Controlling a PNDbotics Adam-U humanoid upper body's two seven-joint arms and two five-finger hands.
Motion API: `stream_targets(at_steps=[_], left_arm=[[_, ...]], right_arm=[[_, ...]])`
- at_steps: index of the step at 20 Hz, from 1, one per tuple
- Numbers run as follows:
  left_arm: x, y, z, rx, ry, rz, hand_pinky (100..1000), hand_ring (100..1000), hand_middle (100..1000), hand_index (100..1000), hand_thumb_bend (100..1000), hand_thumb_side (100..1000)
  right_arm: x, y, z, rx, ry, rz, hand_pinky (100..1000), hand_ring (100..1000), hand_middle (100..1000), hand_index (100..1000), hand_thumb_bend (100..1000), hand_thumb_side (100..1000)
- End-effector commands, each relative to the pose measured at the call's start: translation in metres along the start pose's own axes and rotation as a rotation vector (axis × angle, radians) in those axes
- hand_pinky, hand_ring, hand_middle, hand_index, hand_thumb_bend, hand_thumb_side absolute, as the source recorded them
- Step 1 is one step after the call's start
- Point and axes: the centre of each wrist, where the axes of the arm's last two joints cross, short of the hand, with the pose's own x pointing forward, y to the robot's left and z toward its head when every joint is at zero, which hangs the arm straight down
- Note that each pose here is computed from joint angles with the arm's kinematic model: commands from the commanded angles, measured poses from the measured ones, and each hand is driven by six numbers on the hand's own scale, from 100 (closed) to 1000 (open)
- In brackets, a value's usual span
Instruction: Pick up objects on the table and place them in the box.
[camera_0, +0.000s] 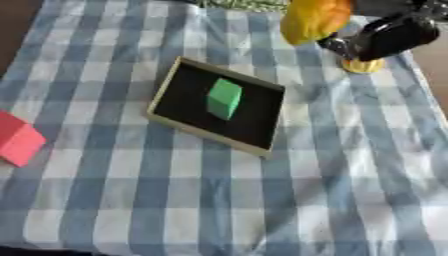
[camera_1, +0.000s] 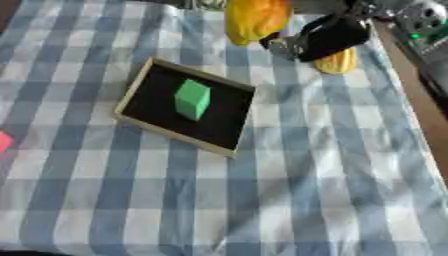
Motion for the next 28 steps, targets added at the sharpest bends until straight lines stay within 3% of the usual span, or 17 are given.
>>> stream_targets(at_steps=[1, 11, 17, 22, 26, 28], left_arm=[[0.006, 0.001, -0.004, -0.008, -0.026, 0.004, 995, 774, 692, 839, 100, 617], [0.006, -0.001, -0.003, -0.012, -0.019, 0.012, 996, 774, 692, 839, 100, 618], [0.006, -0.001, -0.003, -0.012, -0.016, 0.013, 998, 775, 693, 839, 100, 620], [0.006, -0.002, -0.003, -0.014, -0.016, 0.014, 998, 776, 693, 840, 100, 620], [0.006, -0.002, -0.003, -0.013, -0.016, 0.013, 998, 776, 693, 840, 100, 619], [0.006, -0.001, -0.003, -0.011, -0.019, 0.012, 998, 777, 694, 840, 100, 618]], right_arm=[[-0.011, 0.010, -0.011, 0.039, 0.033, 0.033, 796, 573, 457, 628, 115, 168], [-0.024, 0.073, -0.034, 0.167, 0.055, 0.008, 798, 589, 473, 641, 100, 190], [-0.026, 0.088, -0.032, 0.202, 0.048, 0.000, 805, 610, 495, 661, 100, 193], [-0.025, 0.101, -0.032, 0.315, 0.017, -0.012, 825, 730, 630, 761, 100, 212], [-0.026, 0.104, -0.031, 0.376, 0.025, -0.007, 867, 835, 823, 894, 100, 197], [-0.026, 0.101, -0.030, 0.371, 0.033, -0.004, 880, 856, 843, 910, 100, 340]])
